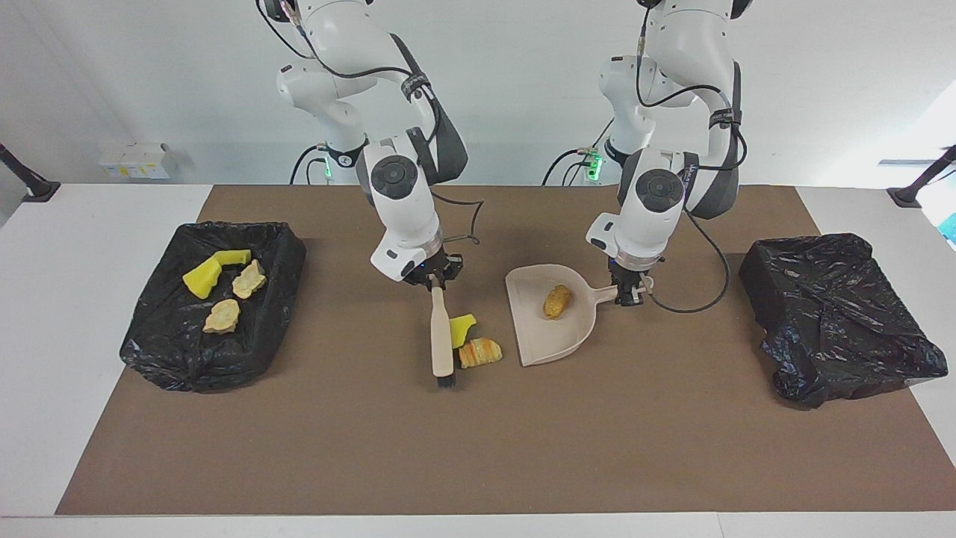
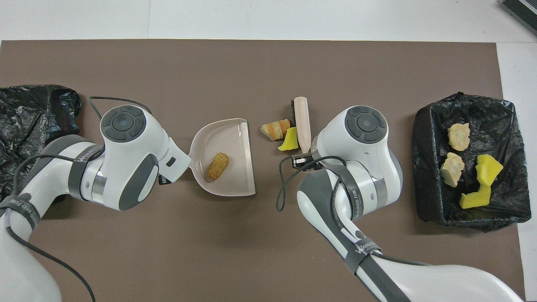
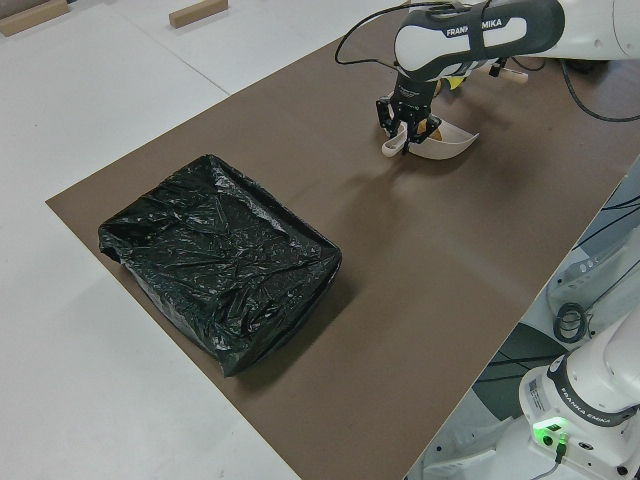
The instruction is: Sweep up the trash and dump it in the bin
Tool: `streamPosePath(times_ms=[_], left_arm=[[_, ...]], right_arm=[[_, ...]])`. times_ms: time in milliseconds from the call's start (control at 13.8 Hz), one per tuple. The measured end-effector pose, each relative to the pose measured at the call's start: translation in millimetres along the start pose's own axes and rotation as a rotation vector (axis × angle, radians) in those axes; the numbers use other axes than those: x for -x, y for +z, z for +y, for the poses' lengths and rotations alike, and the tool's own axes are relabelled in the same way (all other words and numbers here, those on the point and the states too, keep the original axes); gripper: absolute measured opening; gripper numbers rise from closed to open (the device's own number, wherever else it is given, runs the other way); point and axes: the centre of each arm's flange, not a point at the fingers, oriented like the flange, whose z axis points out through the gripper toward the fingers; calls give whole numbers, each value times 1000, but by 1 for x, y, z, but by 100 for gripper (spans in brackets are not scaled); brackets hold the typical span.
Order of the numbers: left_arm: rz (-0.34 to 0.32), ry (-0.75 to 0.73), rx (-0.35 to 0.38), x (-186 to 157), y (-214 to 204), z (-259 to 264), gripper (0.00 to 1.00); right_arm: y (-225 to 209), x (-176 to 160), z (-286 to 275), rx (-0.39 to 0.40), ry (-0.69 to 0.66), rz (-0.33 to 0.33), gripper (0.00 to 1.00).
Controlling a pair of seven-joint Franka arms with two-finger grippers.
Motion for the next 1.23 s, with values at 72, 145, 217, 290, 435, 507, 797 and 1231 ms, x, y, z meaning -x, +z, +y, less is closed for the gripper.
streamPosePath(times_ms=[72,145,217,290,435,507,797,1231], left_arm=[[0,0,0,0,0,0,31],[0,0,0,0,0,0,31],[0,0,0,0,0,0,31],[0,0,0,0,0,0,31],[0,-1,0,1,0,0,31],[0,-2,0,1,0,0,31],[1,-14,1,8,0,-3,31],[1,-15,1,8,1,-4,31]], right_arm=[[2,1,-6,2,-12,-9,26],[4,5,-16,5,-29,-25,26],[5,10,-28,7,-50,-39,26],[5,16,-42,7,-75,-44,26],[8,29,-71,-34,-94,-61,26],[8,33,-81,-69,-86,-73,26],[7,49,-109,-170,-65,-117,26],[1,72,-131,-184,-97,-181,26]])
